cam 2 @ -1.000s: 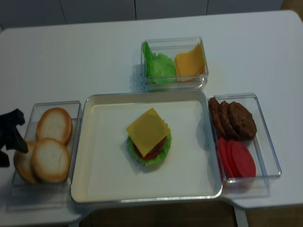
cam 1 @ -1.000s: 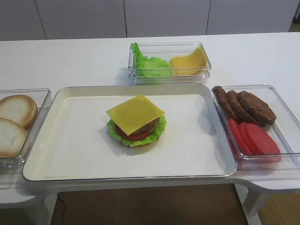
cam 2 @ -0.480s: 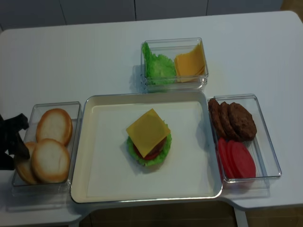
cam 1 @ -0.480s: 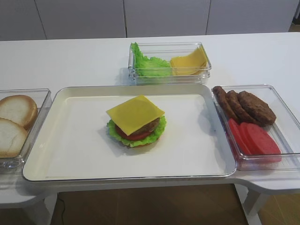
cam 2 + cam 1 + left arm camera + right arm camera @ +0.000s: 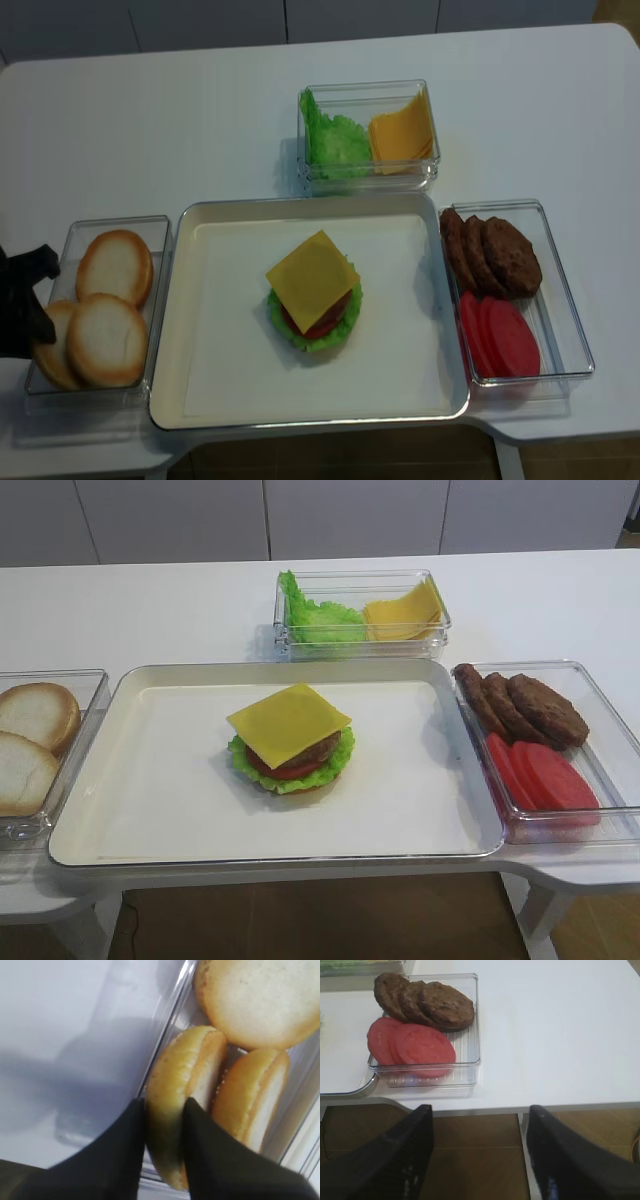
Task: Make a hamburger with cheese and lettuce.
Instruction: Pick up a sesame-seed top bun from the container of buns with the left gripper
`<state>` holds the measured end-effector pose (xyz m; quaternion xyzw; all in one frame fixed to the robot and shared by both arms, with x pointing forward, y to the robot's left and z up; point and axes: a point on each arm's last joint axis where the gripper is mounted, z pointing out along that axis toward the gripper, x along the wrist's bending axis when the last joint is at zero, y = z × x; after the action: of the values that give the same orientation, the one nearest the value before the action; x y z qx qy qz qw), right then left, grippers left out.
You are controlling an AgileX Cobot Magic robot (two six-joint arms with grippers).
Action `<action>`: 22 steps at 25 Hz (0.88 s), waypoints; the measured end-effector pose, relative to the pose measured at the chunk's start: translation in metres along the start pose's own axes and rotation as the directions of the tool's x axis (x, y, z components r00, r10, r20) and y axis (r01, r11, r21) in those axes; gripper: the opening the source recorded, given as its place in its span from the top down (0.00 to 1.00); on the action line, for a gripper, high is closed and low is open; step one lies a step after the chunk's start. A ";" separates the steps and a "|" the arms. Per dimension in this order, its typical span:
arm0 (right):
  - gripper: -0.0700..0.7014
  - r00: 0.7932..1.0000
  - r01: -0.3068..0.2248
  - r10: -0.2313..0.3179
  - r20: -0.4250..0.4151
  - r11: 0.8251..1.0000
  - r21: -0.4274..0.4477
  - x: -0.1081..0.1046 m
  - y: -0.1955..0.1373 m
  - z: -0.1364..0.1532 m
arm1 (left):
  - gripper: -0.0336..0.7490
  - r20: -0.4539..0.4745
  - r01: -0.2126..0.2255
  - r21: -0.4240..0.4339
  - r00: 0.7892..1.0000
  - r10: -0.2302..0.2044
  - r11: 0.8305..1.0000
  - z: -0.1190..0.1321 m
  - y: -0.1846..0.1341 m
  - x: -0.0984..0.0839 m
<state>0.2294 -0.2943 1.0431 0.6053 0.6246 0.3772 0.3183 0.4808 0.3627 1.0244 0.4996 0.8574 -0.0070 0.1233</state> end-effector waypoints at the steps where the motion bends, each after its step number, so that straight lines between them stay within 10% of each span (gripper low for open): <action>1: 0.33 1.000 0.000 0.000 0.000 1.000 0.000 0.000 0.000 0.000 | 0.75 0.000 0.000 0.000 1.000 0.000 1.000 0.000 0.000 0.000; 22: 0.33 1.000 0.000 0.000 0.000 1.000 0.000 0.000 0.000 0.000 | 0.76 -0.044 -0.073 -0.171 0.997 0.066 0.983 -0.038 -0.014 0.002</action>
<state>0.2294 -0.2943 1.0431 0.6053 0.6246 0.3772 0.3183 0.4603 0.3626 1.0595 0.5167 0.8390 0.0812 0.1499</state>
